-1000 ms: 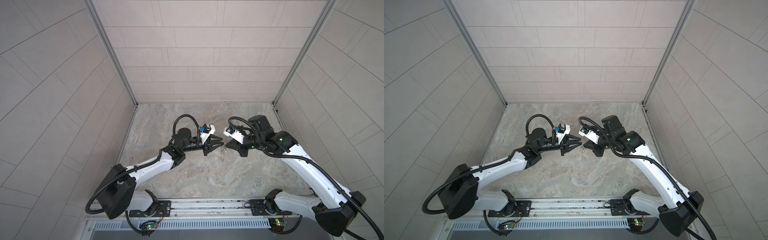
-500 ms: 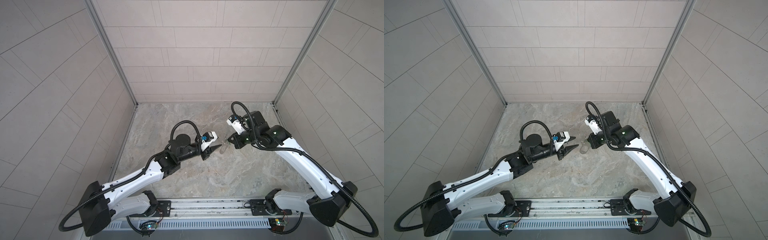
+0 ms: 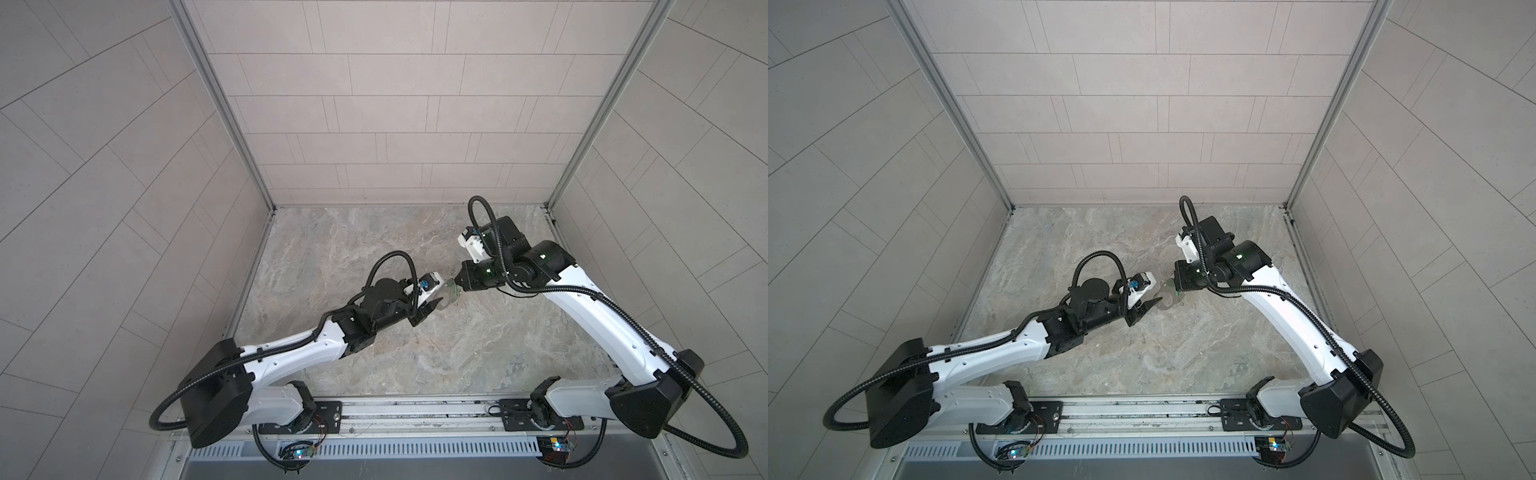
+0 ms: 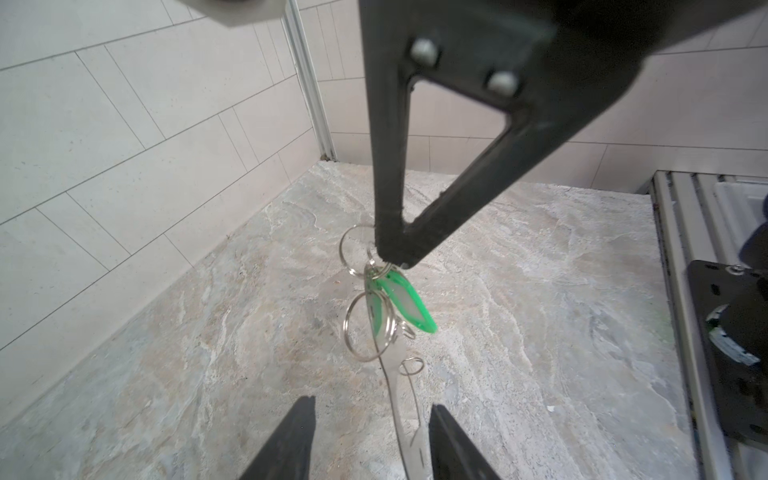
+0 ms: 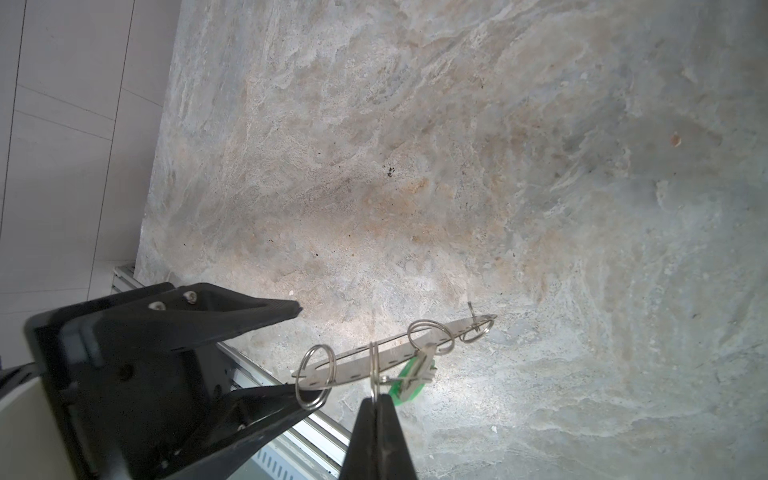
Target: Remove the keys from the keyring
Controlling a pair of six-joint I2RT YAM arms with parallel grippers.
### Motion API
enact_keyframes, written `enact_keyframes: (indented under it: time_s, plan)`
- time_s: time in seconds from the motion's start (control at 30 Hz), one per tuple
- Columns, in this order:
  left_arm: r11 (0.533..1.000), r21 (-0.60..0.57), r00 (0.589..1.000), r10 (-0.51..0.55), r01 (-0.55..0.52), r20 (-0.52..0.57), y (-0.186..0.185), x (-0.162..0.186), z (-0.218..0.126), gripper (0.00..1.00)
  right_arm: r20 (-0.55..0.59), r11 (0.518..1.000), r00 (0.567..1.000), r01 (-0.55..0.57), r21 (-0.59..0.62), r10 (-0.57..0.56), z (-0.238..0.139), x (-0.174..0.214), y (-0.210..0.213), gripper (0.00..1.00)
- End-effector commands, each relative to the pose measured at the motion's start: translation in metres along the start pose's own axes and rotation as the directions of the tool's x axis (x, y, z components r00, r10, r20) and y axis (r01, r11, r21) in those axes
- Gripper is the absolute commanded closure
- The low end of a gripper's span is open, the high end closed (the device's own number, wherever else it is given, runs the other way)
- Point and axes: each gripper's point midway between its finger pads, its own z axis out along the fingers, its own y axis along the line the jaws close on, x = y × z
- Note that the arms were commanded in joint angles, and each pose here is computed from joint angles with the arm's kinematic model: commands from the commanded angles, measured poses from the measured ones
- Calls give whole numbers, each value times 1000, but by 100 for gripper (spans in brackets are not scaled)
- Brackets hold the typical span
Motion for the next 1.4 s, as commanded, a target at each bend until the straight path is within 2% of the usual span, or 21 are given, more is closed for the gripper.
enact_keyframes:
  time_s: [0.0, 0.07, 0.2, 0.33, 0.43, 0.73, 0.83, 1.03, 1.2, 1.37]
  plan:
    - [997, -82, 999, 15, -12, 42, 19, -12, 8, 55, -17, 996, 996, -86, 12, 86, -3, 4, 2, 100]
    - [998, -69, 999, 15, -12, 37, 20, -11, 13, 56, -29, 993, 993, -113, 19, 113, -1, 7, 2, 100]
    - [997, -80, 999, -7, 11, 51, 34, -7, 21, 66, -52, 983, 983, -175, 51, 177, 6, 13, -3, 100]
    - [991, -120, 996, -57, 66, 75, 58, -5, 25, 67, -77, 974, 972, -216, 62, 220, 11, 18, -6, 100]
    - [992, -106, 995, -61, 69, 80, 65, -3, 32, 69, -103, 968, 963, -242, 60, 247, 15, 21, -4, 100]
    - [996, -69, 993, -43, 51, 111, 64, 1, 50, 59, -168, 935, 920, -353, 32, 353, 39, 20, 1, 100]
    - [996, -83, 994, -34, 43, 106, 65, 4, 44, 58, -175, 918, 902, -392, 54, 395, 44, 16, -4, 100]
    - [987, -123, 992, -92, 102, 82, 66, 16, 24, 55, -133, 879, 869, -472, 72, 477, 53, 7, -12, 100]
    - [985, -159, 997, -68, 72, 27, 64, 30, -2, 56, -87, 832, 828, -548, 85, 554, 58, 3, -22, 100]
    - [992, -107, 996, -67, 73, 56, 52, 21, -23, 56, -75, 800, 797, -594, 83, 599, 62, 0, -25, 100]
